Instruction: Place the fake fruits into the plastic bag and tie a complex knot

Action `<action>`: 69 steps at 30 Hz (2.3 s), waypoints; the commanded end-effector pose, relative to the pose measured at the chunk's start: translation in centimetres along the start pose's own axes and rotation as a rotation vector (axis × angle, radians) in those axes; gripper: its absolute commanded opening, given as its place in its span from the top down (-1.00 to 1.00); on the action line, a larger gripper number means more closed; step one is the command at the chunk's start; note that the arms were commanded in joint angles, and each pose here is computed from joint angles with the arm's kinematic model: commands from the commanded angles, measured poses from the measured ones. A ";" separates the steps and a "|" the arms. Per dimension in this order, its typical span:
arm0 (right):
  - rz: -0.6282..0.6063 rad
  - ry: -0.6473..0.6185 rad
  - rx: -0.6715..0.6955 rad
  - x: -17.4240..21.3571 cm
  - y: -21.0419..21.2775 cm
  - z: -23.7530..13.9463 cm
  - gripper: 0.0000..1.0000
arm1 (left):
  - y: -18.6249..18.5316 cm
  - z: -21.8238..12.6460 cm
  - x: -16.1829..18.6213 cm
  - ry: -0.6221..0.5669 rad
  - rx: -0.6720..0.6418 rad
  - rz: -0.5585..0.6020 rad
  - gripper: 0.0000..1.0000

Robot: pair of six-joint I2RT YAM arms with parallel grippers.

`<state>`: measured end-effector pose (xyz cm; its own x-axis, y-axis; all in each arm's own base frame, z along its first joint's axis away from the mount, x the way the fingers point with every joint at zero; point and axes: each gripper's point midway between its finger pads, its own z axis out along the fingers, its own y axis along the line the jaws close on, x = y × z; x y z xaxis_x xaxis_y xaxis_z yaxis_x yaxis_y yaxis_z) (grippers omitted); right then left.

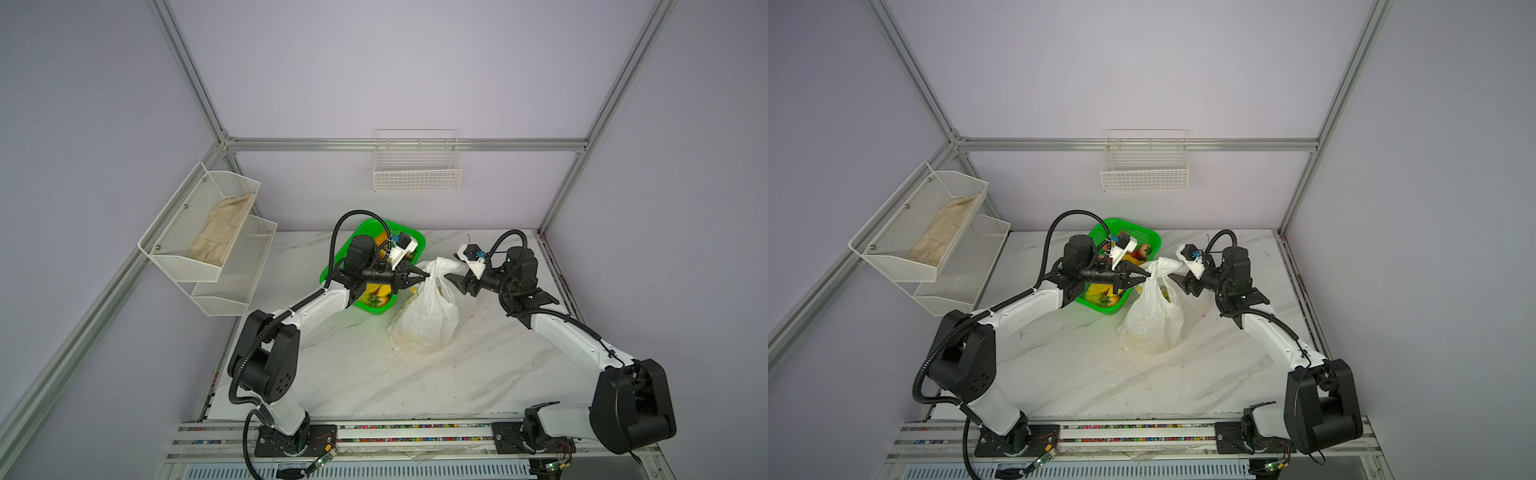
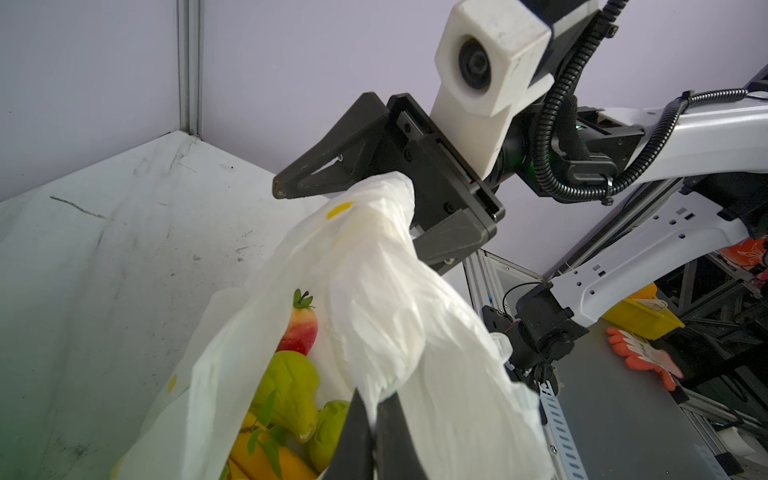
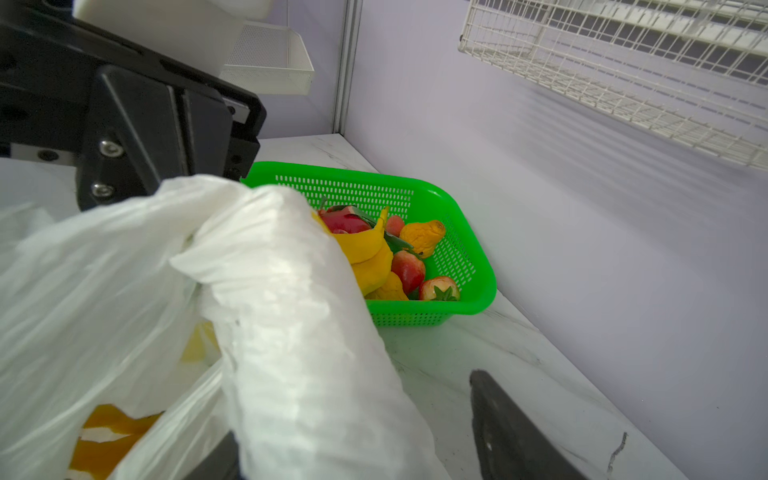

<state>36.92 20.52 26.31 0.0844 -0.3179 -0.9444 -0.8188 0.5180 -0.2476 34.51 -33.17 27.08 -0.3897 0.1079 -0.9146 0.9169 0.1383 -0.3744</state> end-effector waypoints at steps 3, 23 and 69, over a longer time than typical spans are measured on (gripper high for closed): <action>-0.061 -0.060 -0.080 -1.8 0.6 -0.2 -0.18 | -1.1 -0.6 -4.5 -0.072 0.022 0.100 1.00; 0.471 0.048 -0.132 0.4 5.5 -4.2 1.00 | 2.3 -1.4 -5.8 -0.128 -0.091 0.029 1.00; 0.758 0.027 0.066 1.4 2.7 -4.3 -0.24 | 5.0 4.9 0.0 0.001 -0.064 -0.131 1.00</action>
<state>32.07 19.10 24.87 -0.4873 0.0764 -0.8699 -0.6697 0.6067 0.4284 39.18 -36.51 22.97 -0.5426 0.1002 -0.8340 0.8281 0.2305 -0.5110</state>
